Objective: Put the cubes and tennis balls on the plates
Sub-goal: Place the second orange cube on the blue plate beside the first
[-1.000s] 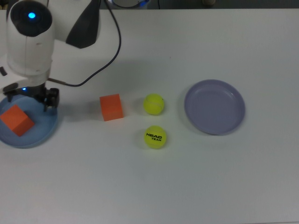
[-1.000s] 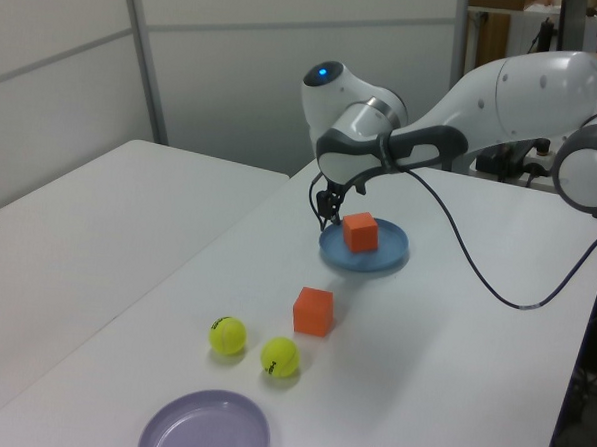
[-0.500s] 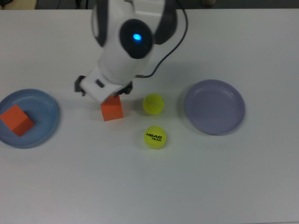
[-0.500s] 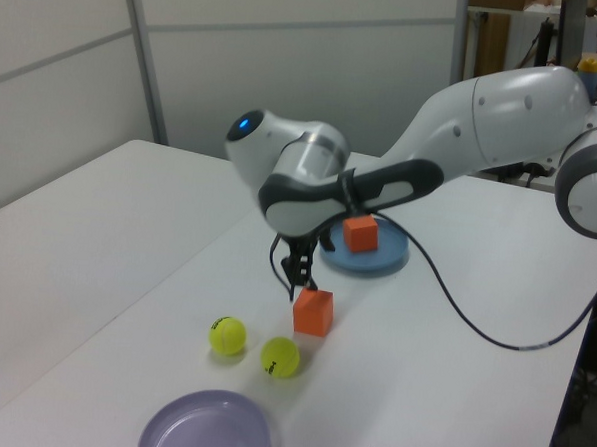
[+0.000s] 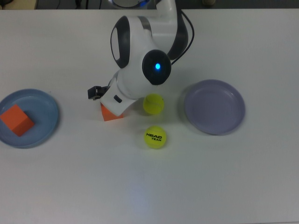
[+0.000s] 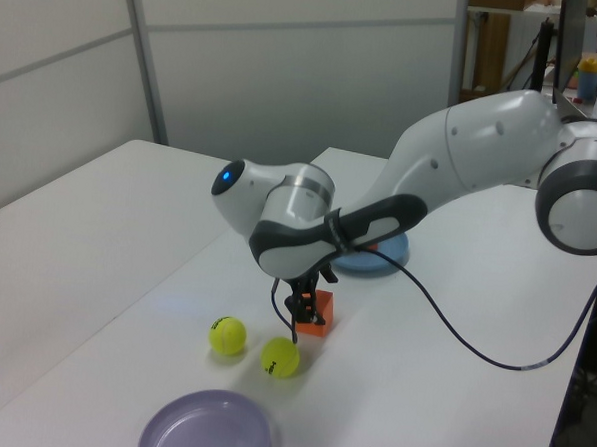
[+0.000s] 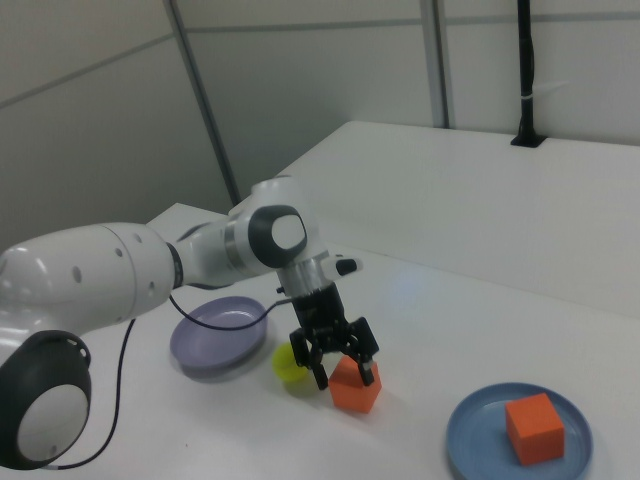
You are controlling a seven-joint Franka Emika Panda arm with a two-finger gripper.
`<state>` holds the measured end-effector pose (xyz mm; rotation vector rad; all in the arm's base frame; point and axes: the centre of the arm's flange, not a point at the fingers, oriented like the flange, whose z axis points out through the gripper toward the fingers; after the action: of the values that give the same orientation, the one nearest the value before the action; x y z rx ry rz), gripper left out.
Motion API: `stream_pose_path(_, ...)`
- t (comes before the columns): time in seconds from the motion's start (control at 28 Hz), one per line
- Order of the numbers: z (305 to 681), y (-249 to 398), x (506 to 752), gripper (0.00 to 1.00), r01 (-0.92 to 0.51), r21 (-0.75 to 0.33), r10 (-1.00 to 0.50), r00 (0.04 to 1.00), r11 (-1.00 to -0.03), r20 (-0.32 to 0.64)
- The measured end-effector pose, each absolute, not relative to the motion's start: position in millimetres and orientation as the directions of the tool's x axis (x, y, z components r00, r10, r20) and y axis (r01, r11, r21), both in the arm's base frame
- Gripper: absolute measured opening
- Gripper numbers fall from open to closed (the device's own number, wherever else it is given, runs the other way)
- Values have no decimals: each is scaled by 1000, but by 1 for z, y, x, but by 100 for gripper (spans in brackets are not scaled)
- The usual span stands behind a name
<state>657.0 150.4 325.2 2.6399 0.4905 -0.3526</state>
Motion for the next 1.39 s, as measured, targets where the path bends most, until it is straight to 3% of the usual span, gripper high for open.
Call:
stream_pose_path(0.21,309,149,660,100,399,364,289,902,-842,-320)
stream_pose_path(0.29,309,150,662,94,399,363,293,904,-842,-312)
stream_pose_path(0.32,310,150,662,85,398,363,296,905,-843,-305)
stream_pose_path(0.43,313,151,664,74,395,364,298,908,-843,-295)
stream_pose_path(0.71,348,119,683,65,322,389,249,942,-863,-225)
stream_pose_path(1.04,372,-42,694,64,133,464,38,977,-876,-208)
stream_pose_path(1.18,376,-79,698,64,80,462,7,988,-883,-157)
stream_pose_path(1.39,379,-68,703,89,64,414,19,994,-908,-112)
